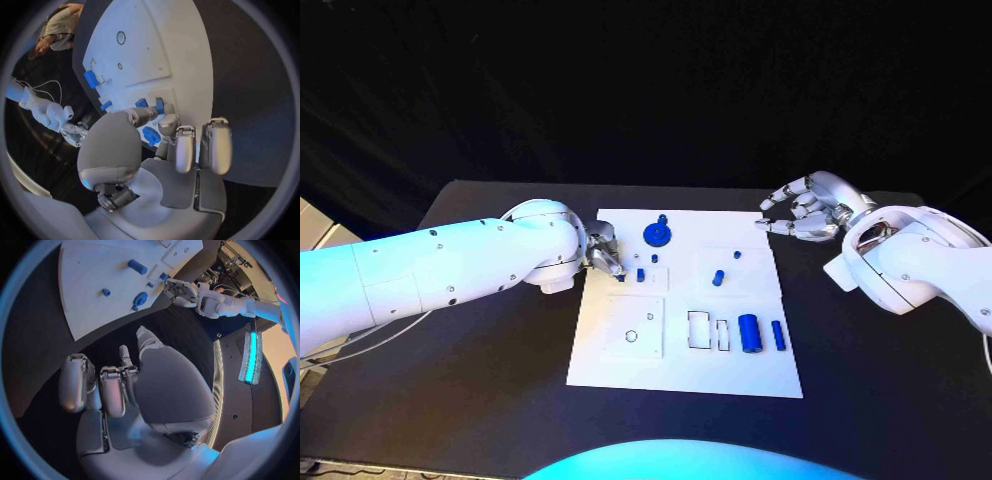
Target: Assemble the parts on the task board
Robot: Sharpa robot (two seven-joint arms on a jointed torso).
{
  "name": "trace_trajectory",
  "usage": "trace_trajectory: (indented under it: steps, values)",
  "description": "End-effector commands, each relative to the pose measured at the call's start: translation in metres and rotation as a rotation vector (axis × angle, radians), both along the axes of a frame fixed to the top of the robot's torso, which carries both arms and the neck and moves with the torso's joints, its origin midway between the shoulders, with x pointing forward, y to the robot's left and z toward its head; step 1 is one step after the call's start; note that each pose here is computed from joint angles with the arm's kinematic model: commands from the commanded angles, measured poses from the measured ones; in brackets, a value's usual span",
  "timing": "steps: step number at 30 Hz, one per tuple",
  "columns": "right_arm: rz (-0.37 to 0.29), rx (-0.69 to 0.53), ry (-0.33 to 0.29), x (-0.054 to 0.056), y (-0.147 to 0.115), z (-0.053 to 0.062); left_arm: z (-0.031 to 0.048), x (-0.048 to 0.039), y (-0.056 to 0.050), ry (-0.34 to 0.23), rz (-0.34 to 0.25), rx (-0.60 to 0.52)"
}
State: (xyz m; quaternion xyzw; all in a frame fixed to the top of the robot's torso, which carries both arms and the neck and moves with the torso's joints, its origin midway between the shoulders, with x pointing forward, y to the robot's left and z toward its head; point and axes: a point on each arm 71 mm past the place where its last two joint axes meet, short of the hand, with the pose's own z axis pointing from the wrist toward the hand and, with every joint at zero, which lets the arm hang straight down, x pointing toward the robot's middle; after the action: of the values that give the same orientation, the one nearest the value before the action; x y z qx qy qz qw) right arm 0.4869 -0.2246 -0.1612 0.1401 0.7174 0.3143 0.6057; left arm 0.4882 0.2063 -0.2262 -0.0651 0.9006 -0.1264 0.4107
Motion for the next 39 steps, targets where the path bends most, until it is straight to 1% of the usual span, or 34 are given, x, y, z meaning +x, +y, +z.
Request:
trace_trajectory:
  steps: [1,39]
  values:
    - [0.020,-0.009,-0.003,-0.0005,0.0014,-0.0005,-0.0107,-0.0078,-0.0063,0.059,-0.030,-0.003]
    - [0.018,-0.011,0.002,-0.0002,0.0006,-0.0021,-0.0094,-0.0065,-0.0029,0.031,0.001,-0.027]
